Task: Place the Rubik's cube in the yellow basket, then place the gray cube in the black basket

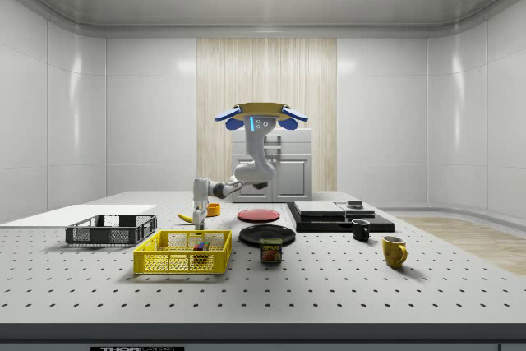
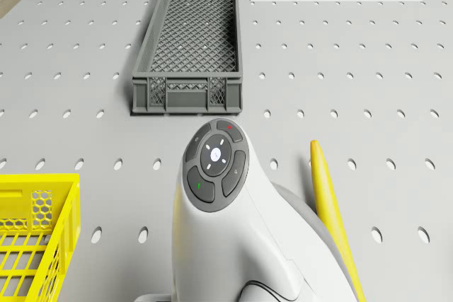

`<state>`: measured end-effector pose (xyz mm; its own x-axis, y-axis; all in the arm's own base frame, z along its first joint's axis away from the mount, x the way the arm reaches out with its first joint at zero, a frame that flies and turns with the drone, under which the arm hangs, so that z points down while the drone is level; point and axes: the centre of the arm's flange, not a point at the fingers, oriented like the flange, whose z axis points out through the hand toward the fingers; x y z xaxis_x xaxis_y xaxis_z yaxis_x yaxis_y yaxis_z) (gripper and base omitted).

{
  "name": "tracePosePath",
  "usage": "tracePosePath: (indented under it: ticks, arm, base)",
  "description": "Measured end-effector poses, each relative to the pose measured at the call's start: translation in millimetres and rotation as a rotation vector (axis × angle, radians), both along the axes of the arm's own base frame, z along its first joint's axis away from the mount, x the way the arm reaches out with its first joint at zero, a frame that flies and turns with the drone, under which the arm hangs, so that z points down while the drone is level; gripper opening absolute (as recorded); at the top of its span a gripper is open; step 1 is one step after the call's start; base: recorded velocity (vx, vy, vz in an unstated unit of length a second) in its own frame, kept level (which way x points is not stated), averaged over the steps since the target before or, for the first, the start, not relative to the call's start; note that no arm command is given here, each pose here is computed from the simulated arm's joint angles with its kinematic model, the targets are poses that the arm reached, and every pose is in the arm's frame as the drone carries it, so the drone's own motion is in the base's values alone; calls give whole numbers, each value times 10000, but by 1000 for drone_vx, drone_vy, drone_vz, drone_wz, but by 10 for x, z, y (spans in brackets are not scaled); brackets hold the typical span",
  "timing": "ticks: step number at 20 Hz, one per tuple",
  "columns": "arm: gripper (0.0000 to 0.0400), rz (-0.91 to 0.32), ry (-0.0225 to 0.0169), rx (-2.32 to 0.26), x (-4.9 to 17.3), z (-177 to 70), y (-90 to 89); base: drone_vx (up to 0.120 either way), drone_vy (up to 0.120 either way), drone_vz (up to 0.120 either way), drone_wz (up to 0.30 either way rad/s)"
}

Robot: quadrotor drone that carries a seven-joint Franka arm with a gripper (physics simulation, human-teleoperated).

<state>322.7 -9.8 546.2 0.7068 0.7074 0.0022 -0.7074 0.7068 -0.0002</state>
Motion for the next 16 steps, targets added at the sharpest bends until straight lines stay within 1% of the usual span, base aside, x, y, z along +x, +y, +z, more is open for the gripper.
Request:
tracePosePath:
  ticks: [5, 8, 10, 13, 16]
  arm:
    - [400, 0, 0, 0, 0, 4, 13]
    - [327, 0, 0, 0, 0, 4, 16]
    - [297, 0, 0, 0, 0, 5, 17]
    - [272, 0, 0, 0, 0, 5, 18]
    - [260, 0, 0, 0, 0, 5, 18]
  base:
    - [0, 0, 0, 0]
    - [0, 0, 0, 0]
    - [0, 0, 0, 0]
    - [0, 0, 0, 0]
    - [0, 0, 0, 0]
